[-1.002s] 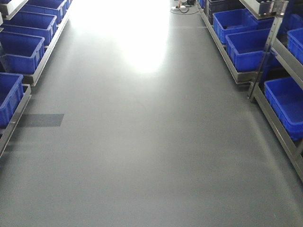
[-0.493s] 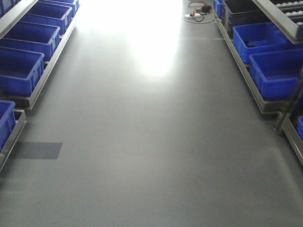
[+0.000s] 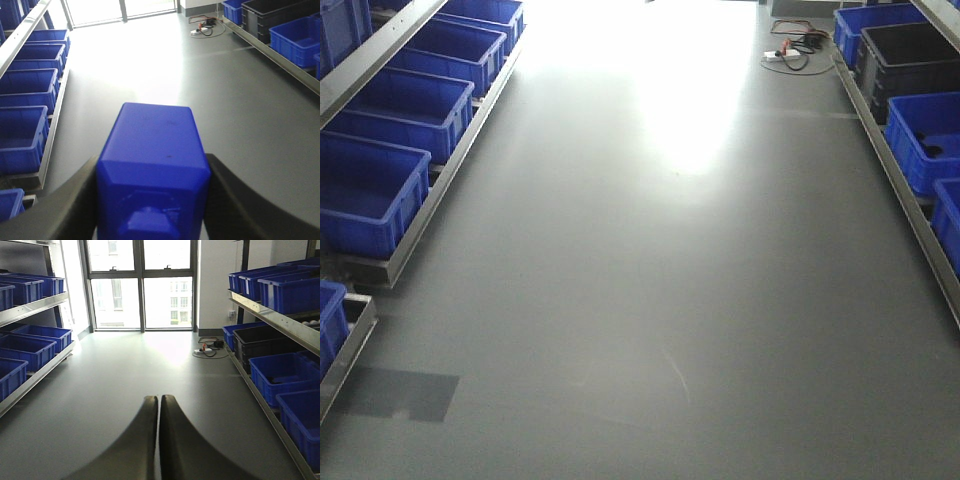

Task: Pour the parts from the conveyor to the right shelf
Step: 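Turn and drive down the aisle between the bin shelves, then turn toward the shelf and stop above an empty blue bin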

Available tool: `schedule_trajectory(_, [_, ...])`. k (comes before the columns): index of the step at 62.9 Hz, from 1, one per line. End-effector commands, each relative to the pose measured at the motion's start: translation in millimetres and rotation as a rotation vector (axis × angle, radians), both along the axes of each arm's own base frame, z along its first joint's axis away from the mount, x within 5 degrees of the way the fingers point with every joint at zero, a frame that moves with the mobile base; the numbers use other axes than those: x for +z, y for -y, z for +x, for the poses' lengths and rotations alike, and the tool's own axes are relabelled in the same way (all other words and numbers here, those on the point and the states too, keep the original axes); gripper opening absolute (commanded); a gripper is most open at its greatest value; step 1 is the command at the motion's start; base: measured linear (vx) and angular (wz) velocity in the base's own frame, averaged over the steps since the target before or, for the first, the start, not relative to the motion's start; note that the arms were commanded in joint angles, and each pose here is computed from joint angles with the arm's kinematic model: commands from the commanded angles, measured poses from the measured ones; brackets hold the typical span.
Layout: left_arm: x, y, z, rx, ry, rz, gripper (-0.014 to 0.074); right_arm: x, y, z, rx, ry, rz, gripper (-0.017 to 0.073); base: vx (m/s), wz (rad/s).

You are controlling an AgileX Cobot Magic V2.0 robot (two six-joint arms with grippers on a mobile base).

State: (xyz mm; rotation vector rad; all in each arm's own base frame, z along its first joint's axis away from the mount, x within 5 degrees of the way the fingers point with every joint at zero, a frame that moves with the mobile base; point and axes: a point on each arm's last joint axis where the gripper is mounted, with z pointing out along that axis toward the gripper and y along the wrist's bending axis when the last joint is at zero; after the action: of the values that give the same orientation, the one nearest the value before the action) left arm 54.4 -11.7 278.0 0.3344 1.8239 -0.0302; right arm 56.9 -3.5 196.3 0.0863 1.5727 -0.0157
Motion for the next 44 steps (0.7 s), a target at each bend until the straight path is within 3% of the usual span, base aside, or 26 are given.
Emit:
schedule_trajectory(1, [15.0, 0.9, 1.5, -0.005, 0.092, -0.037, -0.0006, 2.6, 0.7, -1.0, -0.011, 0.076, -0.018, -0.0009, 0.59, 0.13])
schedule_trajectory(25, [15.0, 0.9, 1.5, -0.005, 0.092, -0.037, -0.0006, 2.6, 0.7, -1.0, -0.011, 0.076, -0.018, -0.0009, 0.54, 0.17])
schedule_trajectory(44, [15.0, 0.9, 1.5, -0.005, 0.092, -0.037, -0.0006, 2.6, 0.7, -1.0, -0.011, 0.076, -0.018, -0.0009, 0.38, 0.64])
